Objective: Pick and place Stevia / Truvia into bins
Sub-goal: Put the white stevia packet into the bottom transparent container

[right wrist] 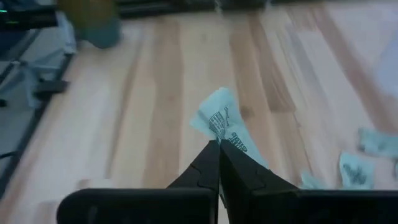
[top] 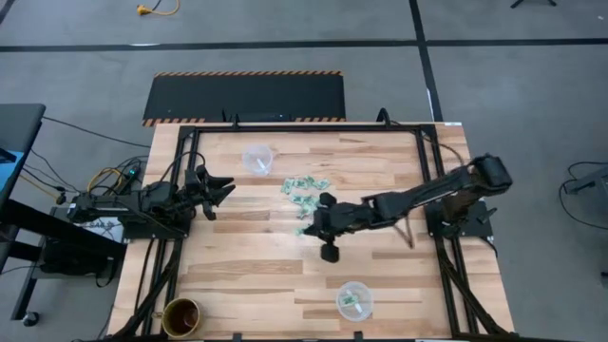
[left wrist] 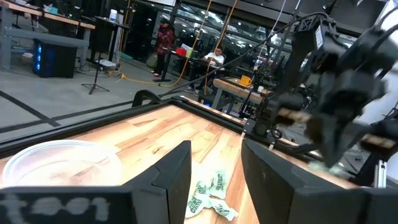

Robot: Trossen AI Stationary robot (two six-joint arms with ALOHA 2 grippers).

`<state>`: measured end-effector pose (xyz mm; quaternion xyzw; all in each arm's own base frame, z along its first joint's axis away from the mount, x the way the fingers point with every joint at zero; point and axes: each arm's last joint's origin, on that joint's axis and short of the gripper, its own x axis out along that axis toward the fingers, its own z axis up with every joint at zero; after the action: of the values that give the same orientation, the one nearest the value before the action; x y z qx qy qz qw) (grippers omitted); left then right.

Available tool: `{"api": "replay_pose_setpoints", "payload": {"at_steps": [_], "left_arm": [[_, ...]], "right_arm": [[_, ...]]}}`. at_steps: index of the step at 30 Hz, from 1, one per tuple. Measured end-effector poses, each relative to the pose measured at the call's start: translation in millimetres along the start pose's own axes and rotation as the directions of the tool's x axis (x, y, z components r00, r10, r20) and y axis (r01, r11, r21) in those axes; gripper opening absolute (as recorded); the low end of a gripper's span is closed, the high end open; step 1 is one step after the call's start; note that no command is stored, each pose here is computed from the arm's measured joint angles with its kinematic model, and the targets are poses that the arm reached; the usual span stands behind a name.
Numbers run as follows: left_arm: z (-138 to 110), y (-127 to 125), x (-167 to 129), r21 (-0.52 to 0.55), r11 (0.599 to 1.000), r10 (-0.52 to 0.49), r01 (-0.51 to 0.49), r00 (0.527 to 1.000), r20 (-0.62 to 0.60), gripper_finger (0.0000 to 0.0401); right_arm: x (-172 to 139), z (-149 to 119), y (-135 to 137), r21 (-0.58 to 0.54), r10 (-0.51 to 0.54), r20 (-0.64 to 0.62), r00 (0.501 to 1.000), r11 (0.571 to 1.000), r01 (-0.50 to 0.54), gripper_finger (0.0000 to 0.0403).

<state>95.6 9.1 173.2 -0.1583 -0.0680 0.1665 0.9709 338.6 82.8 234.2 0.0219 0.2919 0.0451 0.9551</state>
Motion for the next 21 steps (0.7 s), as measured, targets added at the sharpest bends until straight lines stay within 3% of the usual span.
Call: {"api": "replay_pose_setpoints", "payload": {"at_steps": [6,13,21], "left_arm": [[0,0,0,0.000,1.000,0.000,0.000,1.000,0.000,0.0130],[0,0,0,0.000,1.000,0.000,0.000,1.000,0.000,0.0130],[0,0,0,0.000,1.000,0.000,0.000,1.000,-0.001,0.0130]], "right_arm": [[-52,4,43,-0.064,0.119,-0.019,0.993,0.991,-0.119,0.0000],[-99,-24,113,-0.127,0.222,-0.101,0.970,0.964,-0.234,0.0000],[-113,-68,174,-0.179,0.217,-0.138,0.966,0.954,-0.239,0.0000]]}}
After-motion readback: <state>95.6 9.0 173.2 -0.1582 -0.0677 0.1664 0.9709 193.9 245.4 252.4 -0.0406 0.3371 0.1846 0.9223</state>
